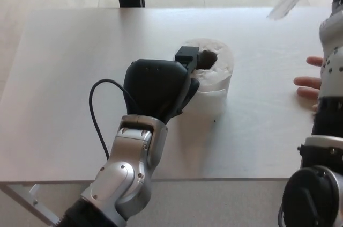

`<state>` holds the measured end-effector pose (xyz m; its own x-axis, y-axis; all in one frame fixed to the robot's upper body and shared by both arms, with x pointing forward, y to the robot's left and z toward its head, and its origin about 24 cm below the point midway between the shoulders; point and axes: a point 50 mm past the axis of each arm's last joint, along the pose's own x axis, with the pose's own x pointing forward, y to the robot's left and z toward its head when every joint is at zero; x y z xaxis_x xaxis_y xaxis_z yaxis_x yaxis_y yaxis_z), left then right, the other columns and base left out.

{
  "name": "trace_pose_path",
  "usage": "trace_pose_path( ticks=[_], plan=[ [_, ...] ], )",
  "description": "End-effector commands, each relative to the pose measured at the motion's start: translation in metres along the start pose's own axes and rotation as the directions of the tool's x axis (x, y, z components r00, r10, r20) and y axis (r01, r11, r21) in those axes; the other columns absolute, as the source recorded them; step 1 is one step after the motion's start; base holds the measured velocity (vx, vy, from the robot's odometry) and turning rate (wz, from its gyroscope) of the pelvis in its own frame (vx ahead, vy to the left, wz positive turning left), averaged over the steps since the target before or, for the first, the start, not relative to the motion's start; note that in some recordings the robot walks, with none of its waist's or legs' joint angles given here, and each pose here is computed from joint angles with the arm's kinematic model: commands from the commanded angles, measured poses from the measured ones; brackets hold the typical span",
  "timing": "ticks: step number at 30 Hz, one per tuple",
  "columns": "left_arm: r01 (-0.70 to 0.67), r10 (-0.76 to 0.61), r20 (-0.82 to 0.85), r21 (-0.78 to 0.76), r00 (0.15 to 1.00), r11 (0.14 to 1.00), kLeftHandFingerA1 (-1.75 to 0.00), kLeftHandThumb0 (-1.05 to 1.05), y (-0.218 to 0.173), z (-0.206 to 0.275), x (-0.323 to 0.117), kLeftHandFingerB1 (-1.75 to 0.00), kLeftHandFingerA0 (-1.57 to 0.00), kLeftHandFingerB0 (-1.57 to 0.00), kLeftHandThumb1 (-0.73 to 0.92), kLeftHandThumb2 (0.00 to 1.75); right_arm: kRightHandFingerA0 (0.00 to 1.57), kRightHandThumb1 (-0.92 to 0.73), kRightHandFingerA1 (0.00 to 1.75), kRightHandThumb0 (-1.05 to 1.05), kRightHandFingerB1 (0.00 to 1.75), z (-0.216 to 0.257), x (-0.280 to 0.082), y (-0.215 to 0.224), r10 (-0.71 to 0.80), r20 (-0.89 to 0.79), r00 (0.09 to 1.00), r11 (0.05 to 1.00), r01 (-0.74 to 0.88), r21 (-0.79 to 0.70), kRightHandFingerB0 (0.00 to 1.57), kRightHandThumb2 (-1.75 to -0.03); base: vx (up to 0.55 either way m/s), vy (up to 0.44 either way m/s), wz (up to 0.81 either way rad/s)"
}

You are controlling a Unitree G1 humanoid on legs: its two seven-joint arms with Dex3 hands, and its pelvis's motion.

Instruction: A toilet paper roll is kept in the middle of the desk infront of the robot. The robot places its left hand on the top of the toilet paper roll to hold it still and uses its right hand to tear off a piece of toilet paper from it and hands the paper to a person

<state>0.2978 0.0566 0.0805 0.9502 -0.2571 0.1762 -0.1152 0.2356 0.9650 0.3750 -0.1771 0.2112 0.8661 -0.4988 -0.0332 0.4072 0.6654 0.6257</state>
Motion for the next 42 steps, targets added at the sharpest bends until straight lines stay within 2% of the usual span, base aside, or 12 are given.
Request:
trace_pose_path(
  ticks=[1,5,9,10,15,18,20,28,29,32,35,42],
  plan=[
    [0.288,-0.282,-0.120,0.037,0.952,0.957,-1.55,-0.42,-0.051,-0.028,-0.037,-0.61,-0.97,-0.62,0.68,0.76,1.07,-0.69,1.75,-0.30,1.68,0.019,-0.005,0.046,-0.037,-0.129,0.991,0.958,0.072,0.276,0.77,-0.90,0.00,0.000,0.00],
    [0.269,-0.265,-0.112,0.021,0.958,0.963,-1.59,-0.41,-0.048,-0.030,-0.038,-0.91,-0.98,-0.74,0.64,0.78,1.01,-0.60,1.75,-0.30,1.57,0.032,0.005,0.034,0.009,-0.096,0.995,0.973,0.014,0.232,0.82,-1.04,0.00,0.000,0.00],
    [0.299,-0.290,-0.133,0.050,0.948,0.953,-1.56,-0.43,-0.044,-0.038,-0.038,-0.66,-0.94,-0.64,0.73,0.74,1.01,-0.40,1.75,-0.23,1.67,0.045,0.024,-0.008,0.165,0.122,0.979,0.914,-0.106,-0.391,0.70,-1.21,0.00,0.000,0.02],
    [0.296,-0.288,-0.131,0.044,0.949,0.954,-1.51,-0.43,-0.044,-0.039,-0.038,-0.61,-0.94,-0.59,0.72,0.74,1.28,-0.39,1.44,-0.33,1.29,0.046,0.027,-0.015,0.215,0.143,0.966,0.861,-0.118,-0.494,1.04,-1.16,0.00,0.000,0.00],
    [0.297,-0.289,-0.136,0.040,0.947,0.954,-1.54,-0.44,-0.041,-0.042,-0.040,-0.66,-0.90,-0.65,0.74,0.73,0.90,-0.44,1.75,-0.18,1.48,0.054,0.030,-0.054,0.406,0.123,0.905,0.261,0.014,-0.965,0.79,-1.13,0.00,0.000,0.00],
    [0.295,-0.286,-0.134,0.054,0.949,0.954,-1.52,-0.44,-0.039,-0.044,-0.040,-0.71,-0.92,-0.69,0.73,0.74,1.15,-0.47,1.33,-0.19,1.14,0.056,0.030,-0.066,0.460,0.098,0.883,0.071,0.074,-0.995,0.92,-1.10,0.00,0.000,0.00],
    [0.294,-0.286,-0.134,0.042,0.949,0.955,-1.47,-0.43,-0.039,-0.045,-0.041,-0.54,-0.95,-0.58,0.74,0.69,0.86,-0.59,1.73,-0.17,1.45,0.057,0.030,-0.076,0.485,0.063,0.872,-0.081,0.117,-0.990,0.73,-0.90,0.00,0.000,0.00],
    [0.286,-0.281,-0.134,0.020,0.950,0.958,-1.43,-0.42,-0.036,-0.045,-0.041,-0.49,-0.94,-0.55,0.72,0.69,0.85,-0.58,1.71,-0.14,1.45,0.040,0.026,-0.109,0.490,-0.089,0.867,-0.400,0.133,-0.907,0.71,-0.81,0.00,0.000,0.00],
    [0.282,-0.278,-0.132,0.016,0.951,0.959,-1.49,-0.42,-0.036,-0.044,-0.041,-0.49,-0.96,-0.55,0.71,0.70,0.86,-0.67,1.52,-0.26,0.96,0.035,0.025,-0.113,0.487,-0.113,0.866,-0.447,0.136,-0.884,0.80,-0.66,0.00,0.000,0.00],
    [0.285,-0.281,-0.130,0.011,0.951,0.958,-1.48,-0.42,-0.036,-0.042,-0.042,-0.50,-0.96,-0.54,0.71,0.71,0.91,-0.67,1.34,-0.31,0.68,0.023,0.024,-0.120,0.472,-0.159,0.867,-0.567,0.160,-0.808,0.84,-0.61,0.00,0.000,0.00],
    [0.275,-0.272,-0.121,0.010,0.955,0.961,-1.49,-0.40,-0.037,-0.042,-0.042,-0.51,-0.99,-0.55,0.69,0.73,0.85,-0.68,1.72,-0.28,1.43,0.015,0.027,-0.135,0.454,-0.189,0.871,-0.662,0.188,-0.725,0.65,-0.61,0.00,0.000,0.00],
    [0.274,-0.270,-0.122,0.023,0.955,0.961,-1.26,-0.42,-0.036,-0.045,-0.043,-0.59,-0.92,-0.59,0.73,0.68,0.79,-0.61,1.62,-0.27,1.24,0.007,0.031,-0.164,0.335,-0.270,0.903,-0.806,0.126,-0.579,0.70,-0.60,0.00,0.000,0.00]
  ],
)
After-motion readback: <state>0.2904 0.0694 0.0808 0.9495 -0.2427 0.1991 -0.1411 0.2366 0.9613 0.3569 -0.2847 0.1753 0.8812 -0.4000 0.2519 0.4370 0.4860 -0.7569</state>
